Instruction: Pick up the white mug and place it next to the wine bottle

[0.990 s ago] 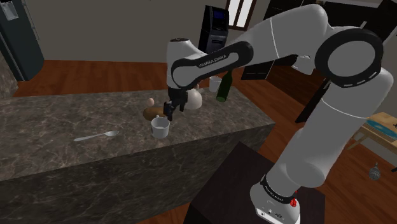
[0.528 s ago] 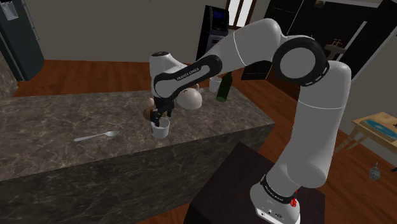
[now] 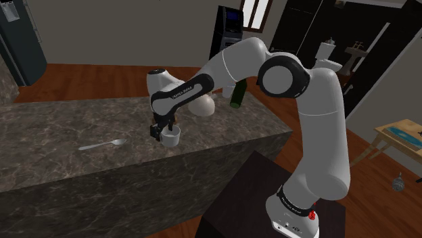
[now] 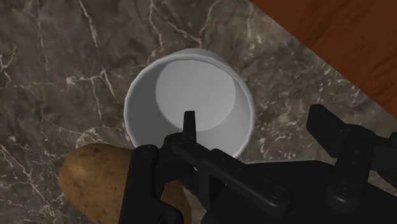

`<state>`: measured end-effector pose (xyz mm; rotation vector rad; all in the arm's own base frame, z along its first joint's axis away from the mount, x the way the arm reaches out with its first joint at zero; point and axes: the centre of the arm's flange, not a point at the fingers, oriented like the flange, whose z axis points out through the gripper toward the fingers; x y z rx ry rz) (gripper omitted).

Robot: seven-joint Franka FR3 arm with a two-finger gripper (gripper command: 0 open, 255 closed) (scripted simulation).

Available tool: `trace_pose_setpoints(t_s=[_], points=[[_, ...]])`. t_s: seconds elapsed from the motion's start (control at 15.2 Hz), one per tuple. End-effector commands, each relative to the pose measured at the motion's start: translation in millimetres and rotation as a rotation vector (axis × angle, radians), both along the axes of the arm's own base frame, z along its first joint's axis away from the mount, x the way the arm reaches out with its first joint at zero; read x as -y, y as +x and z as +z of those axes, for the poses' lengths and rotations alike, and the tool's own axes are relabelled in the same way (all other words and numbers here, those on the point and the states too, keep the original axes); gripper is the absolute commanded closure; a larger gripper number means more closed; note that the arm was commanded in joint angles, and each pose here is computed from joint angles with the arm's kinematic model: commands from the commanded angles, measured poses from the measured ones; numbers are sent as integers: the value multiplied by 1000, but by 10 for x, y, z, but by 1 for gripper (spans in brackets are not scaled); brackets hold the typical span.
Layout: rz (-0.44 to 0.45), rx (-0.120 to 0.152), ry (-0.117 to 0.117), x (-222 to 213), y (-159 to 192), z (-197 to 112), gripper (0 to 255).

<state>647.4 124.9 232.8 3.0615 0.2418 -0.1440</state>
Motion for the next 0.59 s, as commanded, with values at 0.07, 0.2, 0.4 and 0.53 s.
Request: trace_pose_setpoints(t_s=[0.07,0.2,0.4,0.53], points=[[1,0,0,4,4,-179,0],[1,0,0,12,-5,-284,0],[1,0,0,14,-7,-314,0],[1,0,0,14,-7,-314,0]])
